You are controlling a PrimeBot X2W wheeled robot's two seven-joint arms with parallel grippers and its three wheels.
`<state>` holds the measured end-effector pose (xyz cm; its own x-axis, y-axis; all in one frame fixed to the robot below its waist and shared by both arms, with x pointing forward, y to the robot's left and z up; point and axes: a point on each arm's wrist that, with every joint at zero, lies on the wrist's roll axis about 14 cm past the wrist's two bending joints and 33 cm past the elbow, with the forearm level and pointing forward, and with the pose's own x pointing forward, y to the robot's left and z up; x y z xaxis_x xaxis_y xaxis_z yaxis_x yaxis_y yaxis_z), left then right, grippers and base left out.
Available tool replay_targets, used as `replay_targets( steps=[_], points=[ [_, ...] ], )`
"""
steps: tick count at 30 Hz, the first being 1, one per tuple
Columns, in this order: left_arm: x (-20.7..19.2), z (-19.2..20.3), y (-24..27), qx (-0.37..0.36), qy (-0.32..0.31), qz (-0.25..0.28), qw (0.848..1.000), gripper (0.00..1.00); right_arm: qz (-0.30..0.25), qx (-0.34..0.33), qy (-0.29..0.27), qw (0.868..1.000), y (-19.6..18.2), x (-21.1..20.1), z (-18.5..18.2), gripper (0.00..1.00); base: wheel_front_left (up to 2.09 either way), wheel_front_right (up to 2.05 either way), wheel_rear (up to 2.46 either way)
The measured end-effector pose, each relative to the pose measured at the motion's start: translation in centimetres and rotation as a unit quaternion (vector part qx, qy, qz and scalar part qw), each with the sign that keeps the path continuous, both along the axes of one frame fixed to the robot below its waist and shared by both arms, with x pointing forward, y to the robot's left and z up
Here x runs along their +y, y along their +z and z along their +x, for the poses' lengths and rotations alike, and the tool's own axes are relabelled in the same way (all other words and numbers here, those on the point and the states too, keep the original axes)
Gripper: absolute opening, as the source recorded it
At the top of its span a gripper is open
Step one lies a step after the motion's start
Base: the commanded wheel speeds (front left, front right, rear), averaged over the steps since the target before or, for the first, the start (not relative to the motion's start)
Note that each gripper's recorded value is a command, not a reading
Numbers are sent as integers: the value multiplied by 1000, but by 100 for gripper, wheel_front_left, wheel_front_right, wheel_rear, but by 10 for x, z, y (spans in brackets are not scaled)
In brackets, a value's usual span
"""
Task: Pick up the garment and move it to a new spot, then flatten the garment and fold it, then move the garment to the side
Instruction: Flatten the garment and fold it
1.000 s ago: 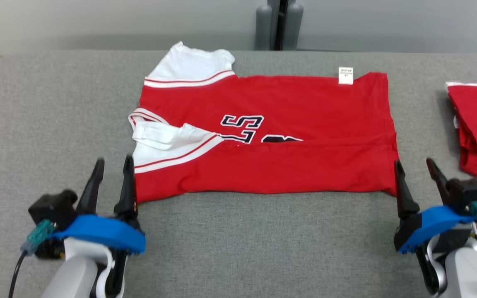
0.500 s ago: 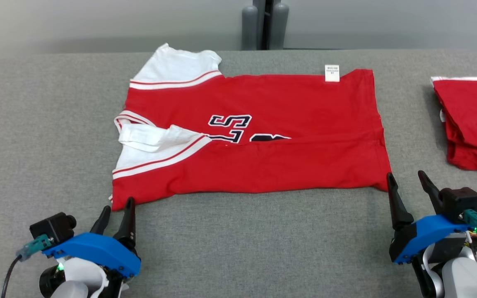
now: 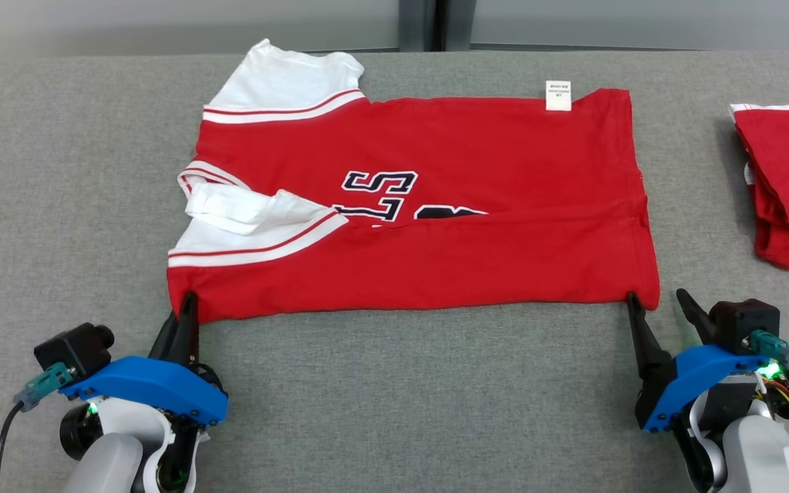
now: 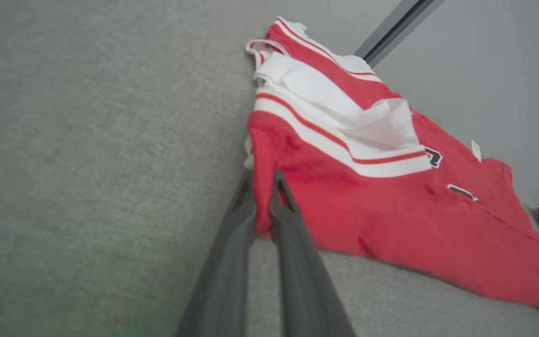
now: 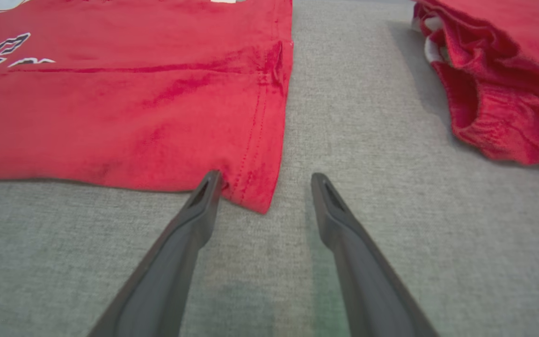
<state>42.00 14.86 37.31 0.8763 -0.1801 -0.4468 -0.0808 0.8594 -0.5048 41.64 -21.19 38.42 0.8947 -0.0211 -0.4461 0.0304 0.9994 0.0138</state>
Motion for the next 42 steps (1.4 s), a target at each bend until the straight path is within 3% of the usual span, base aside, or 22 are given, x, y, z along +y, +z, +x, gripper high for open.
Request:
replay_targets(
  steps=[6,7,8,9,10,11,21,24,28,33,42],
  points=[
    [2,8,22,-47,-4,13,999,0,20,12,1,1000,-6,7,9,100,0,0,0],
    [1,8,25,-52,-6,15,999,0,22,24,3,999,-11,9,9,85,0,0,0],
    [1,9,27,-57,-7,18,998,0,23,31,8,999,-13,12,9,49,0,0,0],
    [1,9,30,-63,-8,21,998,0,23,34,12,999,-14,15,10,37,0,0,0],
    [0,10,33,-69,-9,23,997,0,25,34,14,999,-14,16,12,14,0,0,0],
    [0,10,36,-73,-11,25,997,0,31,33,14,999,-13,18,13,0,0,0,0],
    [-7,8,78,-135,-34,38,990,0,47,-40,-5,998,27,10,20,0,0,0,0],
    [-11,1,101,-167,-52,53,983,0,56,-70,-12,996,46,7,16,0,0,0,0],
    [-24,-19,131,-190,-73,36,978,0,35,-77,-15,996,61,-2,-4,0,0,0,0],
    [-24,-52,121,-147,-87,50,984,0,24,-40,-7,999,55,1,-41,0,0,0,0],
    [-7,-103,57,-11,-41,30,999,0,35,39,-23,998,23,-5,-93,0,0,0,0]
  ],
)
